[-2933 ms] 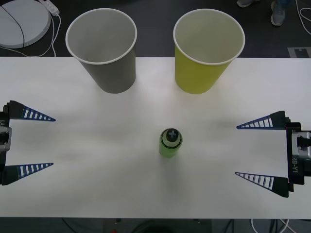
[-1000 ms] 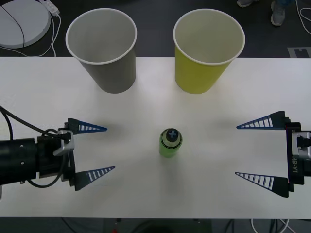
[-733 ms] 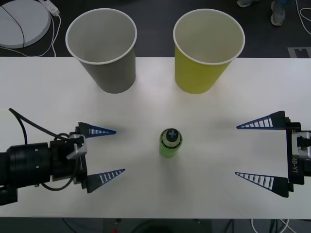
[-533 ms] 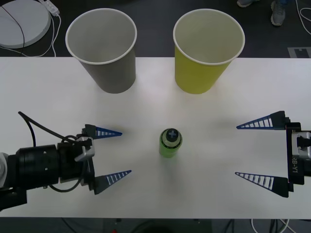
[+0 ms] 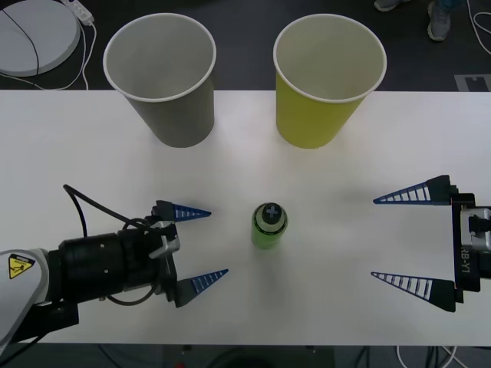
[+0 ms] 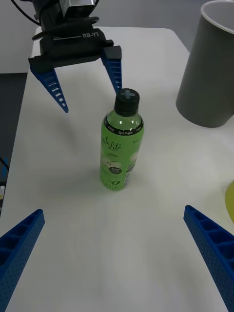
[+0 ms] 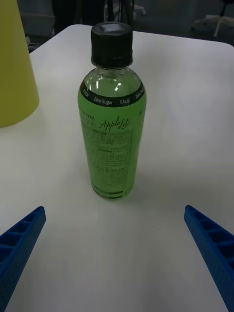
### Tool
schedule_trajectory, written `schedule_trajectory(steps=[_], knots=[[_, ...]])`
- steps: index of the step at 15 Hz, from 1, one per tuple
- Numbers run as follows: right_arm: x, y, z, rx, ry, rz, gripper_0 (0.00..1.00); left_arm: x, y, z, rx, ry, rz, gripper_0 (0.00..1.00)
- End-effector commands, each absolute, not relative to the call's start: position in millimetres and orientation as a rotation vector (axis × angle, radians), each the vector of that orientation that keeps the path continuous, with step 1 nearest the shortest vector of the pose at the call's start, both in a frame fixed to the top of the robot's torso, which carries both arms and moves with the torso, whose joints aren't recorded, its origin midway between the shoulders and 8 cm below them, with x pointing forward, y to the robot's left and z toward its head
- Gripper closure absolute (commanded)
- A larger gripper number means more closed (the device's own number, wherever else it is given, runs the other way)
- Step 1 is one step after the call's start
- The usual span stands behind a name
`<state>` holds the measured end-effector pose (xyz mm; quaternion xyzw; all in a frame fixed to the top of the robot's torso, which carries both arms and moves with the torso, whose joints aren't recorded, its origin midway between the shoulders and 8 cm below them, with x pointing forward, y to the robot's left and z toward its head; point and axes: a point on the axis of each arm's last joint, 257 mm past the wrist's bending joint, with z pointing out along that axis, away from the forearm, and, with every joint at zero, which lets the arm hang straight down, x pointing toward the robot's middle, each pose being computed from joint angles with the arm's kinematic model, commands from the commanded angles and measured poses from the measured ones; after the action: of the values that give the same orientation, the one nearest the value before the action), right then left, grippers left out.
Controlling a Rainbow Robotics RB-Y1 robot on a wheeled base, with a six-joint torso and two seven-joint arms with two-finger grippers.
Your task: Put the can into the green bin and the plastic bottle into the gray bin
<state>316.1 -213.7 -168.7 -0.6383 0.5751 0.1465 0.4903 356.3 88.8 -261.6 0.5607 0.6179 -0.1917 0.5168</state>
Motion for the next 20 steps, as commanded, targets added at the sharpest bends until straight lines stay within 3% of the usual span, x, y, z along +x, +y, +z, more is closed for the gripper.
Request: schedule_trajectory(steps=[1,11,20], knots=[[316,-214,-169,-1.550,1.397,0.356,0.00,363,80,-264,1.339,1.488,-0.439,0.00],[316,-214,-169,-1.550,1.397,0.356,0.00,377,38,-246,1.260,1.445,-0.508,0.00],[316,-214,-169,-1.550,1.397,0.356,0.00,388,9,-253,1.240,1.435,-0.473,0.00]])
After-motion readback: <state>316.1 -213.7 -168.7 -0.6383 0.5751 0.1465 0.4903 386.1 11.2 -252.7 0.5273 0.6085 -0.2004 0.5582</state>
